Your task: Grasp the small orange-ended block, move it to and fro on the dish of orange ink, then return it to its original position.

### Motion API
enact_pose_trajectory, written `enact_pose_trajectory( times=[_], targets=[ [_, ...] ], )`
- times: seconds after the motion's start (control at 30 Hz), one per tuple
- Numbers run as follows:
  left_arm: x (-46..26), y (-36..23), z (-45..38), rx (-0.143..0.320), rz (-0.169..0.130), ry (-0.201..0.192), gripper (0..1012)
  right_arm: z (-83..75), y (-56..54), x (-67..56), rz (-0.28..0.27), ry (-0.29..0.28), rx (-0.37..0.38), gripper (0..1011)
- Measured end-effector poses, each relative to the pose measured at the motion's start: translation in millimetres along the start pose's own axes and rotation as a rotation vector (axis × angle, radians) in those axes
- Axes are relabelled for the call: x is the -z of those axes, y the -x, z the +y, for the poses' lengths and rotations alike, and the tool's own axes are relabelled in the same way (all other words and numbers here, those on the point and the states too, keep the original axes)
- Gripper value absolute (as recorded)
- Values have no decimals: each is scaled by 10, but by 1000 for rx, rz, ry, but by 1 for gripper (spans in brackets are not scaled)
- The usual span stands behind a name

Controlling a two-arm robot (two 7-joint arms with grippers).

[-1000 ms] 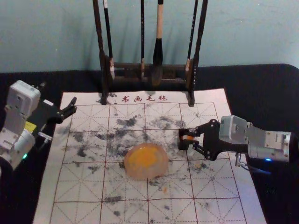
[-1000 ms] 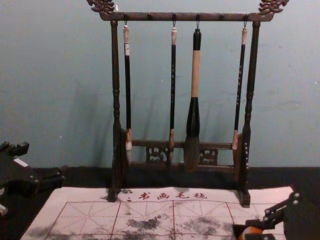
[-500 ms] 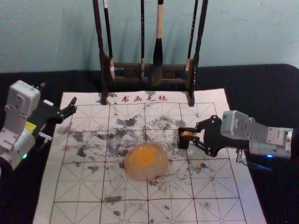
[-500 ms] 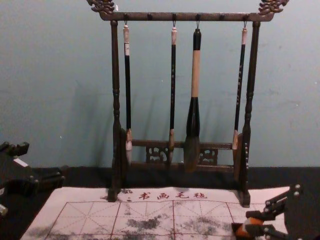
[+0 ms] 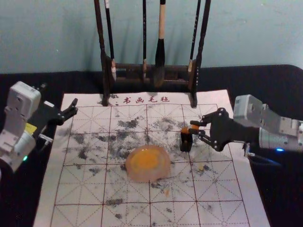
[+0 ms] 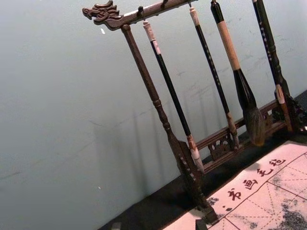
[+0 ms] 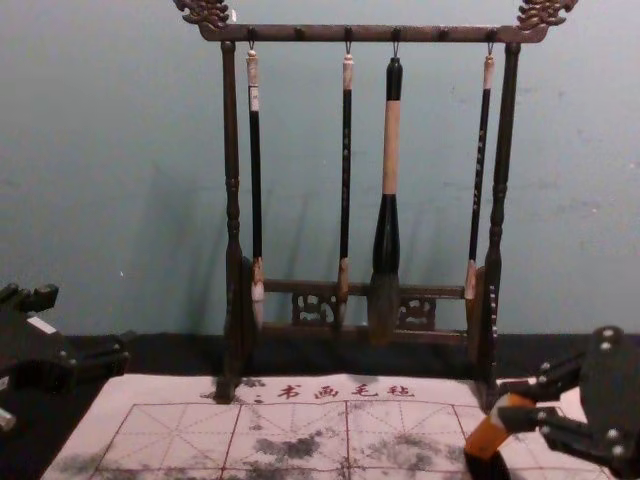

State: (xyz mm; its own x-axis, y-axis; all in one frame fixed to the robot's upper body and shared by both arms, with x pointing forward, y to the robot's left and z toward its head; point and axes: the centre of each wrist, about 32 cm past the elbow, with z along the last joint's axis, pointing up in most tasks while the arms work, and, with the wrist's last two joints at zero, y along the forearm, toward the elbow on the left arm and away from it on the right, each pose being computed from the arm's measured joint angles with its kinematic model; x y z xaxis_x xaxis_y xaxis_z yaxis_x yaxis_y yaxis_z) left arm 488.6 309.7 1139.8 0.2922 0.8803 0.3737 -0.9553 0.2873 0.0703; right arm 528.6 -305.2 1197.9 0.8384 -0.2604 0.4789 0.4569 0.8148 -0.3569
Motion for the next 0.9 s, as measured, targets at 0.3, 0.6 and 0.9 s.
enact_pose_trajectory(
  times=[0.3,0.6,0.9],
  targets=[
    [0,0,0,0,0,0,1001,-75,-63,-67,85,-44,-9,132],
    [0,0,0,0,0,0,1001,-31,-158,-137,236,-82,-56,132],
    [0,0,0,0,0,0,1001,210,-195,-228,295,-80,-135,132]
  ],
)
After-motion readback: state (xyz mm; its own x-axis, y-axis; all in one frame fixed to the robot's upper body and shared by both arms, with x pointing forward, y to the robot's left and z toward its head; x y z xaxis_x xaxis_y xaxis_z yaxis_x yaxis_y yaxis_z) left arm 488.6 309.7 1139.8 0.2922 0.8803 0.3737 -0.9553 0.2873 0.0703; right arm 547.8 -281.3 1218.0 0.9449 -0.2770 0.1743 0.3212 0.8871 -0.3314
